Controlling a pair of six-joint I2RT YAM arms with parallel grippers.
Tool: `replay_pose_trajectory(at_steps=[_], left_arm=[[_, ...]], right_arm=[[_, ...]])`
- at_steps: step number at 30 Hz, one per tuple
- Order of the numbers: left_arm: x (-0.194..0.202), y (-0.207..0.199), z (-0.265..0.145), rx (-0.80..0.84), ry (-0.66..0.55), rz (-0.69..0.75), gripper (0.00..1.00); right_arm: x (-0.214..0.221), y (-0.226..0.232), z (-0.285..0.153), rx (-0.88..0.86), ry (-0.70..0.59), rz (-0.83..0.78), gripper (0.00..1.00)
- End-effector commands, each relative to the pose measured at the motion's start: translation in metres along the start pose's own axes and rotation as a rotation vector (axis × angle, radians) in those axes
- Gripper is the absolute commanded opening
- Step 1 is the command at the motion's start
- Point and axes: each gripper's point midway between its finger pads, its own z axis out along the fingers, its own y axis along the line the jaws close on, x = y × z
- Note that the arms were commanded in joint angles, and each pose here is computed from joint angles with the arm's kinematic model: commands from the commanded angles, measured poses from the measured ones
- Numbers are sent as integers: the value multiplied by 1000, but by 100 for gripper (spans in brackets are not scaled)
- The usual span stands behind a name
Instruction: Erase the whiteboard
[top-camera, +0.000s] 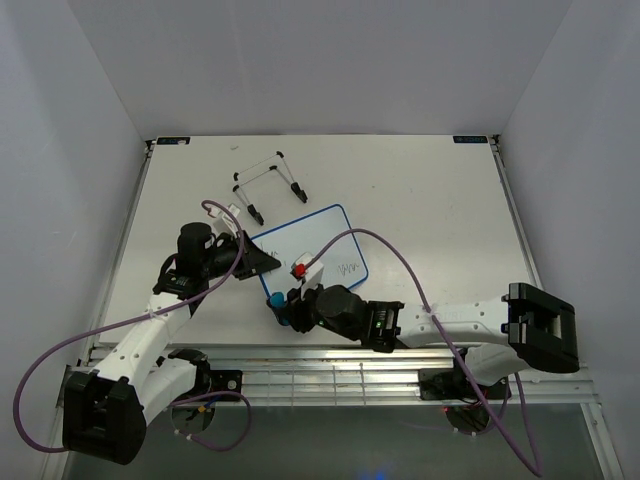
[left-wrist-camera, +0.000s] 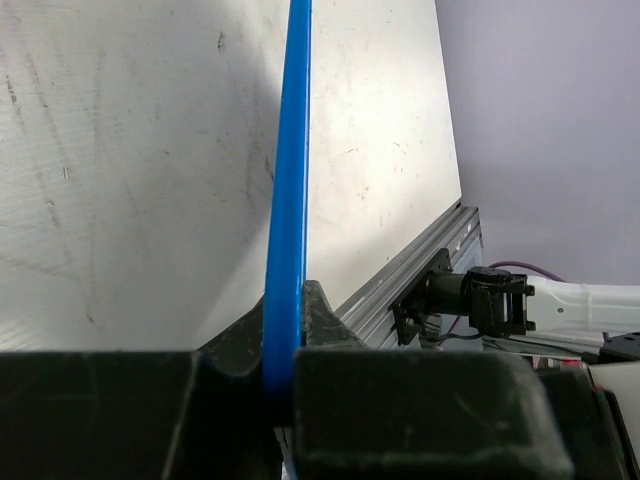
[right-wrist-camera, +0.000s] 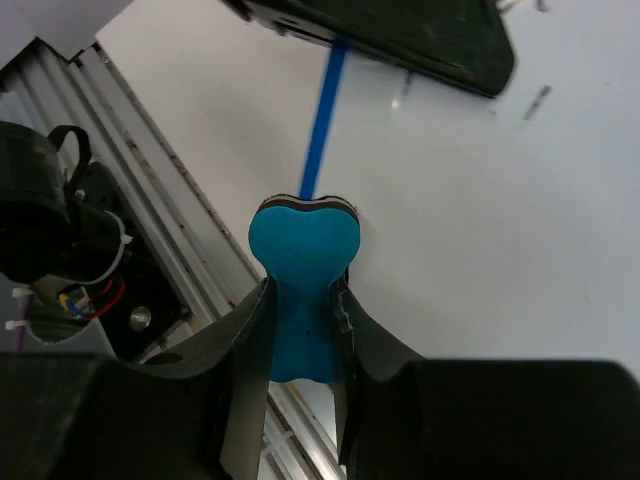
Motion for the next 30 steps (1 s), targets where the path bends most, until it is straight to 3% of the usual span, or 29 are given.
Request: replay_pose_trajectory(at_steps=[1,8,18,23,30], left_arm=[[4,-35,-6,128,36,-20,0],[3,-37,-7,134,35,-13,0],[8,-41,-9,161,62,-5,0],[13,-39,-8,168,85,-11,0],[17,-42,-11,182,99,1,0]], right_arm=[[10,46,7,-147,46,-3,20],[23,6,14,-14,75,-15,20],[51,-166,-17,362,140,126,21],[76,-229,-18,424,242,224,21],[89,-265,-14,455,328,289,21]])
